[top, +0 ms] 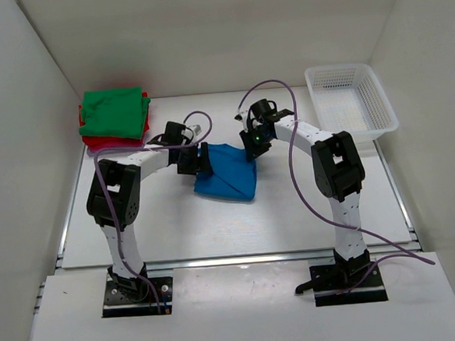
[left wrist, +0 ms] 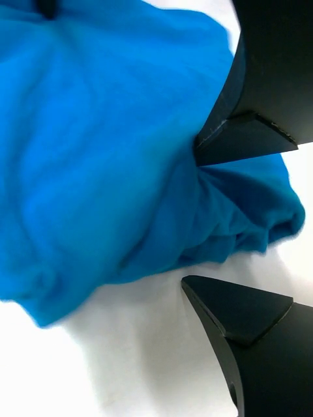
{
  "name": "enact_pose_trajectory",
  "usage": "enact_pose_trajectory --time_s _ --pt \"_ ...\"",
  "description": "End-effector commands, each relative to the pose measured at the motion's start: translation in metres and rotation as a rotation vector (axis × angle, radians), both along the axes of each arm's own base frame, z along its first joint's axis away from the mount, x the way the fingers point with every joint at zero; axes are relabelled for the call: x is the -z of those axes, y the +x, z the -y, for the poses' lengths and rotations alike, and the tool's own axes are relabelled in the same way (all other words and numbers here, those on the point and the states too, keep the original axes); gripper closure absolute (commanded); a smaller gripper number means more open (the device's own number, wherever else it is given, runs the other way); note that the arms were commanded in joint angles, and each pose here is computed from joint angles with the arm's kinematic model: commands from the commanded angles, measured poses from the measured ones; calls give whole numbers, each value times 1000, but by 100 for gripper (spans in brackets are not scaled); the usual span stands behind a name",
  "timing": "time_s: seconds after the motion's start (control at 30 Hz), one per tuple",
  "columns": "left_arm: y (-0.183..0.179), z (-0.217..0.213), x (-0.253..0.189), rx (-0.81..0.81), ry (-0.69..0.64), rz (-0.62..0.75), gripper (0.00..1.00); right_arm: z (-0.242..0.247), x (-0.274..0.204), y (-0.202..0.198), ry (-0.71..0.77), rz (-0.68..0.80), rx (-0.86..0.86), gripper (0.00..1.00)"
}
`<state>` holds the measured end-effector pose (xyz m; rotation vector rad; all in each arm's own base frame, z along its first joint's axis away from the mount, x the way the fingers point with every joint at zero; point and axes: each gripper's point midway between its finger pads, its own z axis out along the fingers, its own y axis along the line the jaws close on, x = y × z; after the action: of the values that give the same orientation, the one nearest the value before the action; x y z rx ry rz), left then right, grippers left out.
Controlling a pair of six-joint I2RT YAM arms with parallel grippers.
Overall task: Fold and stack the t-shirts
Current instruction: Put the neatly folded tshirt into the corner of the board with the left arm
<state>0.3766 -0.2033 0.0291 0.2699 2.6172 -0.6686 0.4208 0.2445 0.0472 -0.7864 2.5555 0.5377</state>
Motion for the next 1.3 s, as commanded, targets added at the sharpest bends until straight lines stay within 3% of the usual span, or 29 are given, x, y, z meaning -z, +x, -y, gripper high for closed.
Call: enact_pose_trajectory --time_s 0.0,0.17,0.27,0.37,0.4,0.43,0.53,0.63,0.67,0.77,0.83,0.97,1.1,1.27 --pt "14 -3 4 -50 93 0 21 -2 -10 3 25 37 -6 90" --pt "8 2 5 -34 152 4 21 2 -10 4 35 36 2 90" --pt "5 6 11 -27 123 -26 28 1 -9 4 29 39 5 90" --pt "0 14 16 -2 82 -53 49 2 -8 4 33 41 1 90" --pt "-4 18 19 16 39 -72 69 2 -6 2 30 35 -3 90" --pt "-8 21 20 23 1 -91 82 1 -10 4 39 41 1 90" --pt "-15 27 19 33 -115 -132 100 3 -8 2 35 44 -3 88" --pt "-12 19 1 37 -235 -155 100 8 -11 0 29 55 -1 78" --pt "-4 17 -11 36 -246 -134 100 12 -13 0 30 61 4 71" --pt "19 9 -45 82 -152 -32 100 24 -26 0 35 96 33 46" --pt "33 10 -66 99 -95 -13 100 32 -37 2 47 122 59 39" --pt "54 7 -86 121 4 -2 100 50 -60 -1 62 174 98 36" --pt "96 6 -118 94 71 93 100 69 -76 -10 57 213 127 35" --pt "138 -7 -152 27 67 203 100 83 -97 -17 86 278 167 10"
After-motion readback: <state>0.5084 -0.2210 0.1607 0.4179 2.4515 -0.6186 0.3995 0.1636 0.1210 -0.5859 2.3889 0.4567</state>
